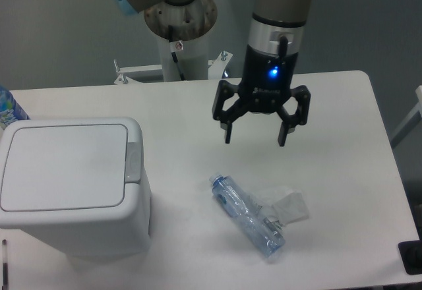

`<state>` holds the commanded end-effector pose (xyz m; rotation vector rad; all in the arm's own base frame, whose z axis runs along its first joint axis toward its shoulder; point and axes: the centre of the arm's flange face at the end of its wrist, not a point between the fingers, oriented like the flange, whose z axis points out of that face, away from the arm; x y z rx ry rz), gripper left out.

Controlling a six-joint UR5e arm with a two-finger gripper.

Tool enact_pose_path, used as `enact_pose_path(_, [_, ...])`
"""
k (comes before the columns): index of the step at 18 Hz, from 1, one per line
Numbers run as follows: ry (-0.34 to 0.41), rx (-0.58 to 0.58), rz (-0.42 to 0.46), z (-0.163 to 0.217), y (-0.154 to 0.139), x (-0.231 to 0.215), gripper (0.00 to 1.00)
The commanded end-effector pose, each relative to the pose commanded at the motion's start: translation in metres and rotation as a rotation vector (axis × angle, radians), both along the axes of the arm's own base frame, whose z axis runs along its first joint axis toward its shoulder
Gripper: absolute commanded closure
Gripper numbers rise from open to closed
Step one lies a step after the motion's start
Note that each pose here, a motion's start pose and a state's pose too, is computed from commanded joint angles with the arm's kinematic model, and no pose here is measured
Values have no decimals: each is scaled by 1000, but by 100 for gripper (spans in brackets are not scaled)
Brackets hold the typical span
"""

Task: Open the trash can
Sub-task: 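Move the open gripper over to the grey button on the trash can lid, then press down on the grey lid button with the gripper fingers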

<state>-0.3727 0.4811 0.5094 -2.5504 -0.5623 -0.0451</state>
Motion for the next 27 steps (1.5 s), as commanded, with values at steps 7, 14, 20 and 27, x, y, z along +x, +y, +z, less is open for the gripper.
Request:
enact_pose_path(7, [-26, 6, -24, -5, 29, 31, 0])
enact_pose_path(14, [-69, 50, 37, -13, 62, 60, 0])
enact_pose_path(20, [-89, 48, 39, -15, 70, 76, 0])
enact_pose_path(27, [-96, 37, 17, -21, 76, 88, 0])
